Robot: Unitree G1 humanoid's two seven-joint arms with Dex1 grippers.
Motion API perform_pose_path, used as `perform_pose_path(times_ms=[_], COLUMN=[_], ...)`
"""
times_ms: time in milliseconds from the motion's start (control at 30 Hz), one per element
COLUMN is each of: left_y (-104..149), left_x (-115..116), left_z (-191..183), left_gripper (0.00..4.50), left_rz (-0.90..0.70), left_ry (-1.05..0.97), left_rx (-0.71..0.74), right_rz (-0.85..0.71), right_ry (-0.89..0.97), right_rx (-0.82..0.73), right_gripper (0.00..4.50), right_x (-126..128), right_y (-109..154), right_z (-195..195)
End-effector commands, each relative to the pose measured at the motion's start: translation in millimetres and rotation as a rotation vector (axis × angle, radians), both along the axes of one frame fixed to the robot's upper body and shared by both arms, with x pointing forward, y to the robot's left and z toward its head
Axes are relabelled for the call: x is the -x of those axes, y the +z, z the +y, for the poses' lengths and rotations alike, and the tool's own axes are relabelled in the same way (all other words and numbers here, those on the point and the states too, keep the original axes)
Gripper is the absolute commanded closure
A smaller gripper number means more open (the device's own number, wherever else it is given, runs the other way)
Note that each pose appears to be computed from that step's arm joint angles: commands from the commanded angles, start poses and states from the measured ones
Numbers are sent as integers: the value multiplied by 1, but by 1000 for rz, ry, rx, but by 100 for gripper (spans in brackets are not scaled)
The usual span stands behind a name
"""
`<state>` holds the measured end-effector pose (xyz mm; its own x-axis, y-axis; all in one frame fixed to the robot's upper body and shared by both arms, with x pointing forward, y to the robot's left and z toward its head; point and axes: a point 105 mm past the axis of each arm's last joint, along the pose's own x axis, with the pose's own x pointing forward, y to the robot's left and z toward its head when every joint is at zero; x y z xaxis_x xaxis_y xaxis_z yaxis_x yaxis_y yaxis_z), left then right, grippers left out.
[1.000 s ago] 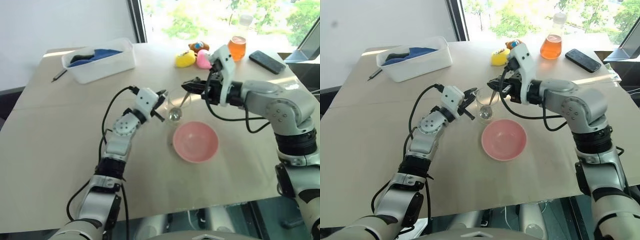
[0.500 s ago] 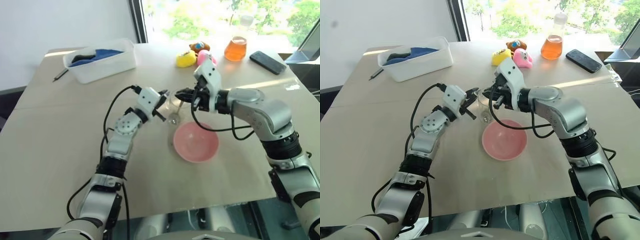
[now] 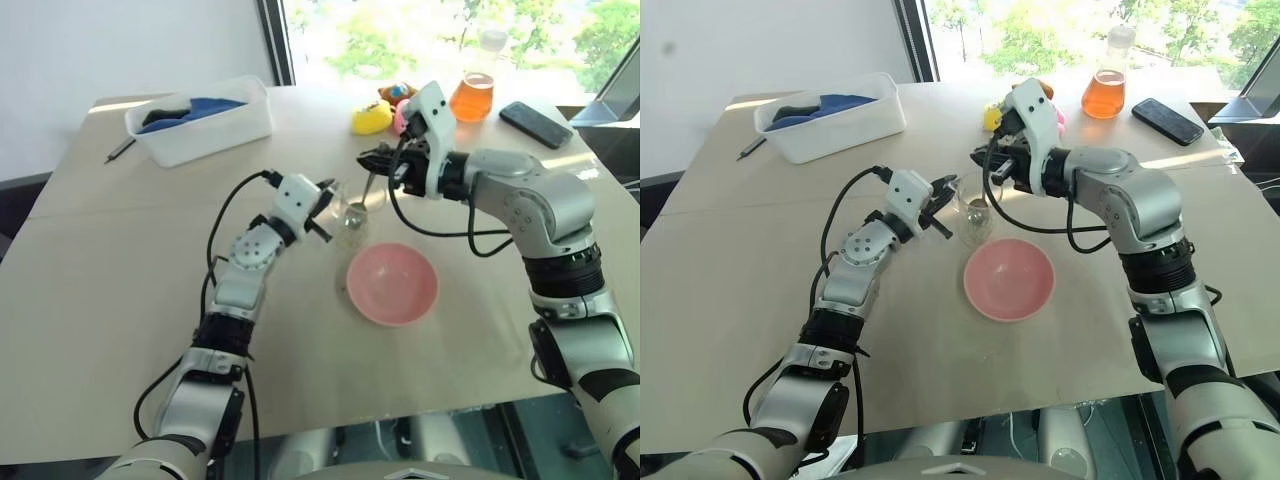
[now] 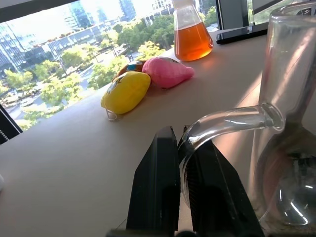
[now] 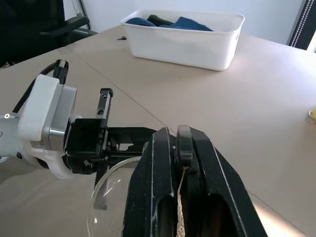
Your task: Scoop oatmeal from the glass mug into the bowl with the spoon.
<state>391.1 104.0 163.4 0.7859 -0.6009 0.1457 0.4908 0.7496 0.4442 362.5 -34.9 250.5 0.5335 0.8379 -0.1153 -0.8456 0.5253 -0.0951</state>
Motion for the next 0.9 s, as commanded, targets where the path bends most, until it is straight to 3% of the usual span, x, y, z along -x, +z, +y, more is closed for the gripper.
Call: perform_pose_path(times_ms=[33, 167, 400, 667, 900], left_y=[10, 10, 11, 9, 8], left_x=[5, 5, 5, 4, 3], left_z=[-6, -6, -4, -4, -5], left_gripper=[437, 437, 437, 437, 437], left_rz=[-40, -41, -43, -38, -35], left_ry=[-32, -34, -32, -31, -30], left_rx=[-4, -5, -13, -15, -14], right_rz=[-100, -129, -2, 210, 339], right_ry=[-15, -12, 32, -37, -93], right_rx=[-6, 61, 13, -205, -274], right_gripper=[450, 450, 450, 450, 450], right_x=[0, -1, 10, 7, 4], right_y=[20, 5, -11, 8, 15], right_z=[-5, -4, 3, -6, -17])
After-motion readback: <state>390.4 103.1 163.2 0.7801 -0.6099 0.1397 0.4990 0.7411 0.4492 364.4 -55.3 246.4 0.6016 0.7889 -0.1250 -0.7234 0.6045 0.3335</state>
